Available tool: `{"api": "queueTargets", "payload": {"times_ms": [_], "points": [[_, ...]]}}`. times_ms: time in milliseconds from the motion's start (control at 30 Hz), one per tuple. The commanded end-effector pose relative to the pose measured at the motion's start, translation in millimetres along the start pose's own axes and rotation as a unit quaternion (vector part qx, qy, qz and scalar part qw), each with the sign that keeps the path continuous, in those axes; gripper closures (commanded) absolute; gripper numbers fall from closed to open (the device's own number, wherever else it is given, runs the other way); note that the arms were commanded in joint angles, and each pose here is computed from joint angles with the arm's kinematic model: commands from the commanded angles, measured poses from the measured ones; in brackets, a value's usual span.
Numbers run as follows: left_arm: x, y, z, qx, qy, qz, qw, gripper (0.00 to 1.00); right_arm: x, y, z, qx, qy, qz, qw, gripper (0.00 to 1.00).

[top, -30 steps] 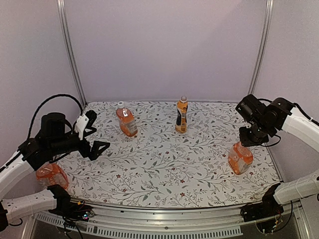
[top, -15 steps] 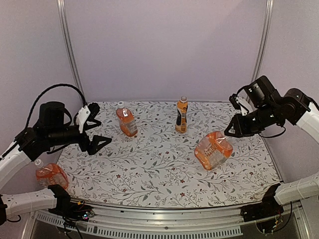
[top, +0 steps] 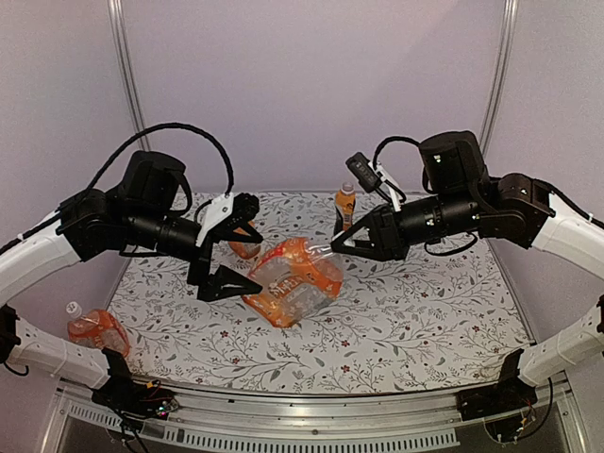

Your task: Unscrew the bottle caps

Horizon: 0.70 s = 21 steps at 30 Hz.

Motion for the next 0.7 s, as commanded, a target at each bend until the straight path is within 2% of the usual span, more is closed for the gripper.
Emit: {"api": "queueTargets", "payload": {"times_ms": [0, 67, 133, 333, 433, 467, 500, 533, 633, 667], "points": [[-10.5, -21.4, -6.4, 0.021, 0.005, 0.058, 0.998, 0.01, -3.9, 35.1, -30.4, 0.071, -0.058, -0.081, 0.992, 1.00], [-13.7, -19.8, -8.0, 0.038, 0.001, 0.057, 0.998, 0.05, -7.6, 38.1, -33.3, 0.078, -0.060, -0.091, 0.991, 1.00], [-15.5, -15.9, -9.2, 0.043, -0.001, 0.046, 0.998, 0.14, -9.6, 39.0, -34.7, 0.082, -0.063, -0.094, 0.990, 1.00], [-16.9, -7.1, -6.6, 0.031, 0.012, 0.016, 0.999, 0.57, -10.7, 37.2, -36.3, 0.081, -0.072, -0.090, 0.990, 1.00], [-14.9, -6.6, -7.3, 0.029, 0.010, 0.011, 0.999, 0.64, -13.5, 30.0, -36.2, 0.064, -0.072, -0.070, 0.993, 1.00], [-14.0, -5.7, -6.8, 0.026, 0.011, 0.006, 1.000, 0.65, -14.7, 26.9, -36.0, 0.057, -0.072, -0.059, 0.994, 0.87], [-12.9, -4.1, -6.2, 0.021, 0.013, -0.002, 1.000, 0.66, -16.3, 22.4, -35.7, 0.045, -0.071, -0.044, 0.995, 0.70], [-11.7, -1.4, -5.1, 0.014, 0.017, -0.015, 1.000, 0.67, -16.3, 17.0, -36.1, 0.031, -0.072, -0.027, 0.997, 0.58], [-5.7, 11.0, -2.2, -0.031, 0.035, -0.067, 0.997, 0.69, -12.8, 1.7, -37.5, -0.015, -0.079, 0.024, 0.996, 0.30], [-3.6, 15.9, -0.8, -0.056, 0.045, -0.090, 0.993, 0.69, -11.8, -1.0, -37.1, -0.041, -0.079, 0.027, 0.996, 0.24]]}}
Point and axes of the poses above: each gripper's point midway between its finger pads, its own x axis back along the fingers, its own y axis along the line the jaws close on, z = x × y, the point moved 4 cm from there along x, back along the fingers, and after that the axes turned 7 degrees about -x, right-handed, at the moved point
